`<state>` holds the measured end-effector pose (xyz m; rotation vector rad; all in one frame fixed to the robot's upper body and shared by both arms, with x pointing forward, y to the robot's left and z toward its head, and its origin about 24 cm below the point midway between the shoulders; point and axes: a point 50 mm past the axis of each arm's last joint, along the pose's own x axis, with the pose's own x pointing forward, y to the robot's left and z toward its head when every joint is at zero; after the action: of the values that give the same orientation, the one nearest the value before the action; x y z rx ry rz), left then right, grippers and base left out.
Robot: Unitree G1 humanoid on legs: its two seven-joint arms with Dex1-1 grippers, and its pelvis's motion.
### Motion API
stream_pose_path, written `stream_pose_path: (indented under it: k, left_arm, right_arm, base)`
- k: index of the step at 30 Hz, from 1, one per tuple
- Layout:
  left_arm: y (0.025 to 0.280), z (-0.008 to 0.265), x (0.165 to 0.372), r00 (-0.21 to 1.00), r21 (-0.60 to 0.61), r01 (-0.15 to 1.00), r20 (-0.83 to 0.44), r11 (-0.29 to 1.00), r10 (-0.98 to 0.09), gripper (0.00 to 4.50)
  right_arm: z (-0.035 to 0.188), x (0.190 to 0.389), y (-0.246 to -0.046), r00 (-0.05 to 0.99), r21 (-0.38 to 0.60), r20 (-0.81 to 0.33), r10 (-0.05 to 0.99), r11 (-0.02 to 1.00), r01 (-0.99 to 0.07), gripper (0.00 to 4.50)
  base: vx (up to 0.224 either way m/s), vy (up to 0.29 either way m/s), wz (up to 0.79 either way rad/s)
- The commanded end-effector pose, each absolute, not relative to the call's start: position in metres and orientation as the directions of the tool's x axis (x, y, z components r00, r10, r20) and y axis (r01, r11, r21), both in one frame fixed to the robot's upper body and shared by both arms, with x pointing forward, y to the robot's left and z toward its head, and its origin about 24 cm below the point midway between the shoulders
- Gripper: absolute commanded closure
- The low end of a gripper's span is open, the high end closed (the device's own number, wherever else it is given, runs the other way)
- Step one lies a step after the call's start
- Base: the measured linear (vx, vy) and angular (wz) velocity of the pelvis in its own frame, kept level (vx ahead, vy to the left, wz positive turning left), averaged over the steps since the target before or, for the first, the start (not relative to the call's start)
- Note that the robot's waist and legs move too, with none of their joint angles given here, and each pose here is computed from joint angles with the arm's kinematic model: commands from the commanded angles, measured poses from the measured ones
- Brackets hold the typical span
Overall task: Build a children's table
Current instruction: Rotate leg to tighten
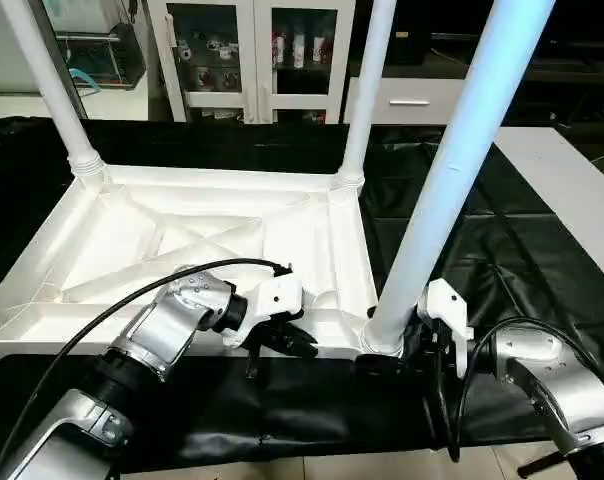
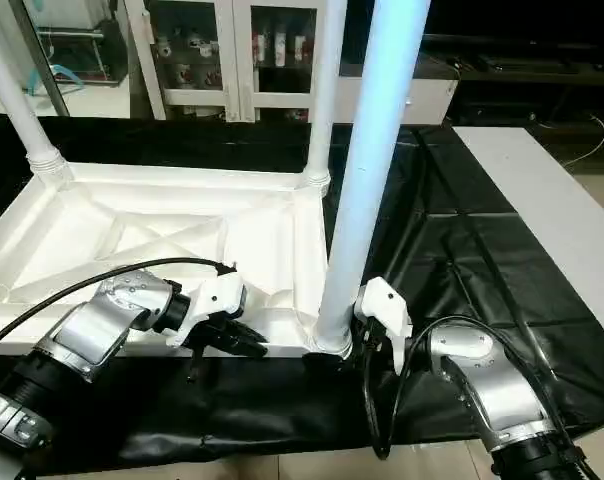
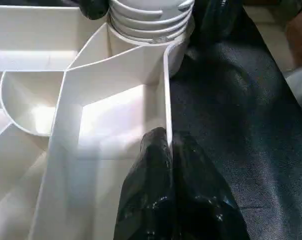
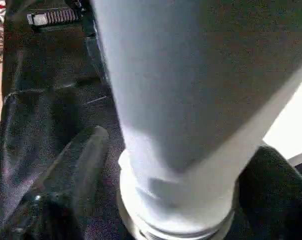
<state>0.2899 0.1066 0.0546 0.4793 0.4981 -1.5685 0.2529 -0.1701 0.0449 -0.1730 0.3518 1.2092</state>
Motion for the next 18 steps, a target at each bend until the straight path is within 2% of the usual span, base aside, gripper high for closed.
stream_pose_path:
  k: [1, 6, 8, 13, 14, 18]
  left_arm:
    - [0.096, 0.058, 0.285, -0.122, -0.025, 0.991, -0.573, -0.132, -0.811, 4.50]
    - [0.097, 0.058, 0.285, -0.127, -0.030, 0.991, -0.573, -0.134, -0.809, 4.50]
    - [0.097, 0.058, 0.285, -0.128, -0.032, 0.990, -0.574, -0.134, -0.809, 4.50]
    - [0.097, 0.057, 0.284, -0.137, -0.043, 0.990, -0.575, -0.137, -0.806, 4.50]
    - [0.098, 0.058, 0.284, -0.135, -0.043, 0.990, -0.576, -0.136, -0.806, 4.50]
    - [0.094, 0.056, 0.289, -0.078, -0.031, 0.997, -0.568, -0.073, -0.819, 4.50]
  right_arm:
    - [0.046, 0.252, -0.170, 0.293, 0.050, -0.372, 0.881, 0.334, -0.941, 1.00]
    - [0.045, 0.253, -0.171, 0.290, 0.054, -0.371, 0.882, 0.332, -0.942, 1.35]
    - [0.045, 0.254, -0.171, 0.287, 0.056, -0.372, 0.883, 0.330, -0.942, 1.64]
    - [0.044, 0.254, -0.171, 0.286, 0.061, -0.371, 0.883, 0.331, -0.942, 1.76]
    - [0.043, 0.255, -0.171, 0.295, 0.061, -0.368, 0.882, 0.340, -0.939, 1.77]
    - [0.035, 0.268, -0.167, 0.442, 0.015, -0.382, 0.812, 0.483, -0.875, 1.78]
  base:
    - [0.000, 0.000, 0.00]
    - [0.000, 0.000, 0.00]
    - [0.000, 0.000, 0.00]
    - [0.000, 0.000, 0.00]
    - [0.000, 0.000, 0.00]
    - [0.000, 0.000, 0.00]
